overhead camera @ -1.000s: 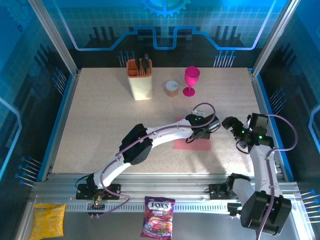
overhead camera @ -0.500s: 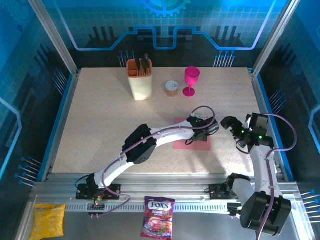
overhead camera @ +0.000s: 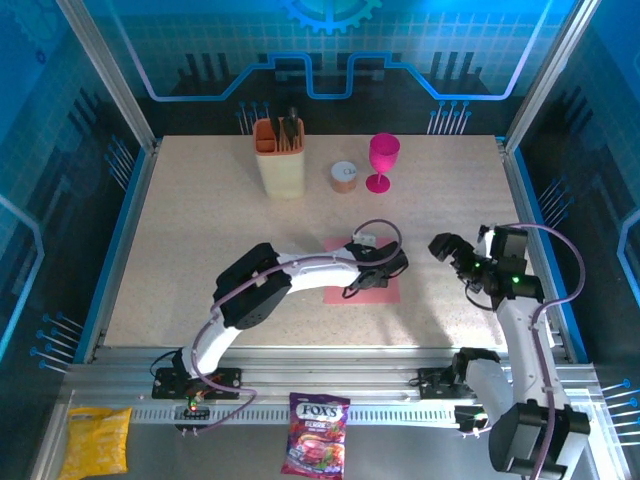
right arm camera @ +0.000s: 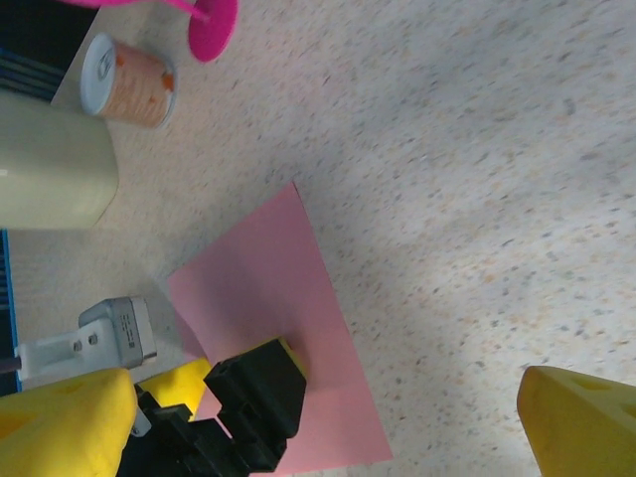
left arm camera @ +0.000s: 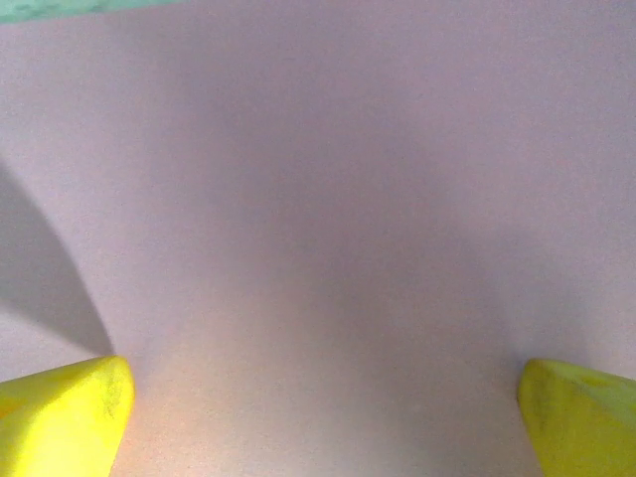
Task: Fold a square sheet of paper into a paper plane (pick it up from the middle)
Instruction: Move the square sheet of paper to the center of the table.
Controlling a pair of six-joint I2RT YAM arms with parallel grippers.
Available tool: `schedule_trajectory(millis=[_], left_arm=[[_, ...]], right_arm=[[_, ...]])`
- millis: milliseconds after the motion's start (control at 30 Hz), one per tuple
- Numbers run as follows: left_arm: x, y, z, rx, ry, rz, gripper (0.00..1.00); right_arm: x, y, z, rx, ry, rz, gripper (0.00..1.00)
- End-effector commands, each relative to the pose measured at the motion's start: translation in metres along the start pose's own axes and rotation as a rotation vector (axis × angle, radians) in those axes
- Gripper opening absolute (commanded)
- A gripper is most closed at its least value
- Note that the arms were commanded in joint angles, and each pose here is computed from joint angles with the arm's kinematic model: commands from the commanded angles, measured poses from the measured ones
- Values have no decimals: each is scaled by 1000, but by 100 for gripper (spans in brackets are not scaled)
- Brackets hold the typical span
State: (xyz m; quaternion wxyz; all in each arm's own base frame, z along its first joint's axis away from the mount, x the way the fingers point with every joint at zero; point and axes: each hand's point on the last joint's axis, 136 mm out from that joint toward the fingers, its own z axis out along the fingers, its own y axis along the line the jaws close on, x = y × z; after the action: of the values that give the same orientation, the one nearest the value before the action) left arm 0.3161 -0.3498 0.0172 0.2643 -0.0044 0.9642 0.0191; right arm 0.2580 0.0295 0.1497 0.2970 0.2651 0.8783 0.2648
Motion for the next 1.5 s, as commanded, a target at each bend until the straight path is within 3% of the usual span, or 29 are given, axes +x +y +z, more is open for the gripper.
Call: schedule_trajectory(millis=[0,233,567,700,900,1467], left_arm=[[22,51,7,-119,43,101,100],[15,96,-1,-137,15,148,100],[-9,79,-51,45,20,-30,100],[-7,73,-45,53,75,-30,100],[-8,85,-35,-31,68,-63,100],[3,89,-7,-42,131,-124,97]], right_arm=[[15,11,2,-10,27,-36,99],[55,32,22,1,105,-160,99],[85,35,48,85,177,-322,99],[80,36,47,82,147,-347,99],[70,28,38,119,80,-410,99],[91,34,40,1,138,-418,100]])
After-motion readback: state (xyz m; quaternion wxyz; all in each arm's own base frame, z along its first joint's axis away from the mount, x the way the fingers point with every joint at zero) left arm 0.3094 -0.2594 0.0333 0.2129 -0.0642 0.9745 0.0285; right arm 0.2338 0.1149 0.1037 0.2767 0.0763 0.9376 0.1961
